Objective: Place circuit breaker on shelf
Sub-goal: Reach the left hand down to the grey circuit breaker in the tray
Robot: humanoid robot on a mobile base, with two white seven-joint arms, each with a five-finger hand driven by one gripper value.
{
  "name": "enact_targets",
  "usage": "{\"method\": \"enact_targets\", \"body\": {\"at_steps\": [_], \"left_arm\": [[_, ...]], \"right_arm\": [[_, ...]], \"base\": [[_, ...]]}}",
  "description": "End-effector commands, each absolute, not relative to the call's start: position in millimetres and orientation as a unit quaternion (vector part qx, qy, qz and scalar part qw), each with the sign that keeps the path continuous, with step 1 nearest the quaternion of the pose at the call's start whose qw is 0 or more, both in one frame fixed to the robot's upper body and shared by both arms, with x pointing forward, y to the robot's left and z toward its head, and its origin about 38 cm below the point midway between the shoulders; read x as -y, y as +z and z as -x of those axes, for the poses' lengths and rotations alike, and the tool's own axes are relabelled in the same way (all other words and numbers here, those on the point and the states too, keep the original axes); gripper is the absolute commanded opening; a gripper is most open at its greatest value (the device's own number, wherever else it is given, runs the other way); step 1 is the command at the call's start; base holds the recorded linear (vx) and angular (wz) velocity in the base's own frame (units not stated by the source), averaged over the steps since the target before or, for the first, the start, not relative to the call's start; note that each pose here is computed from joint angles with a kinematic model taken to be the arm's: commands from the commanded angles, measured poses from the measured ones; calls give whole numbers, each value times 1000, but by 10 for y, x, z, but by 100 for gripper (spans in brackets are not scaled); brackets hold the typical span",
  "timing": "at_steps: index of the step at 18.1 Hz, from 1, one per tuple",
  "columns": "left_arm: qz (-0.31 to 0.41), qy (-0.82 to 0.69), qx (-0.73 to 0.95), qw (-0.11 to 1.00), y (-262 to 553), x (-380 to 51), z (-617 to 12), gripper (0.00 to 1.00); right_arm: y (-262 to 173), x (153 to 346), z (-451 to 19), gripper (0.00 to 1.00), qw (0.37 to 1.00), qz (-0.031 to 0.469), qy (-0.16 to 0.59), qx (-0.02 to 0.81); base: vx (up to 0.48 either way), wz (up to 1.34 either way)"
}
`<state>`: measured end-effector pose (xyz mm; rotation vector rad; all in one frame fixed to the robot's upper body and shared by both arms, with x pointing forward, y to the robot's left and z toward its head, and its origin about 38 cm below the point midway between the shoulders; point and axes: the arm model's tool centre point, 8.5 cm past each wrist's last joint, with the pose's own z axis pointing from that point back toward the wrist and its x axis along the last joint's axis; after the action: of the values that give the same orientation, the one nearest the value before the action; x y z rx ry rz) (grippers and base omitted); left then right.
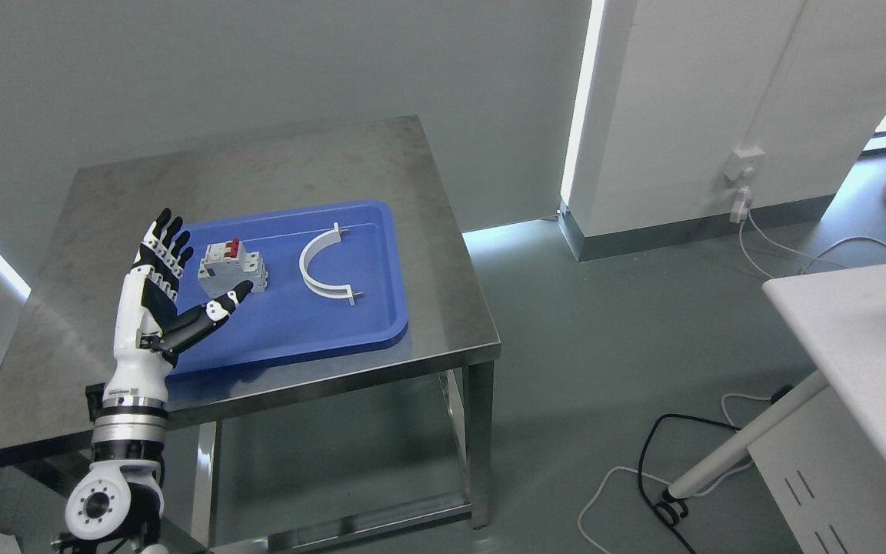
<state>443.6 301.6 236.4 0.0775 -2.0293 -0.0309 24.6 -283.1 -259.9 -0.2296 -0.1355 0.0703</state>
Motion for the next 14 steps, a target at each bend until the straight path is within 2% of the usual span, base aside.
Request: {"method": "enact_targets", "body": {"at_steps": [1,4,7,10,14], "left_arm": [[-27,-22,852,523,2389,-2936,-4447,100],[-43,-37,853,519,2519,-2962,-4590,100],[-158,-158,820,528,2675,-3078,-4851,100],[-168,-267,767,559,2623,-2965,-5041,98],[-210,-296,709,605,2510,-3133,-5251,94]], "right_arm": [[-2594,2932,-189,100,991,123,47,38],[-2594,2932,-189,100,991,123,47,38],[-2594,2932,-189,100,991,123,47,38],[-2594,2932,-189,100,991,123,47,38],[-2594,2932,-189,100,991,123,47,38]], "base": [[-34,-60],[-23,-7],[0,0],[4,11],[0,-5]]}}
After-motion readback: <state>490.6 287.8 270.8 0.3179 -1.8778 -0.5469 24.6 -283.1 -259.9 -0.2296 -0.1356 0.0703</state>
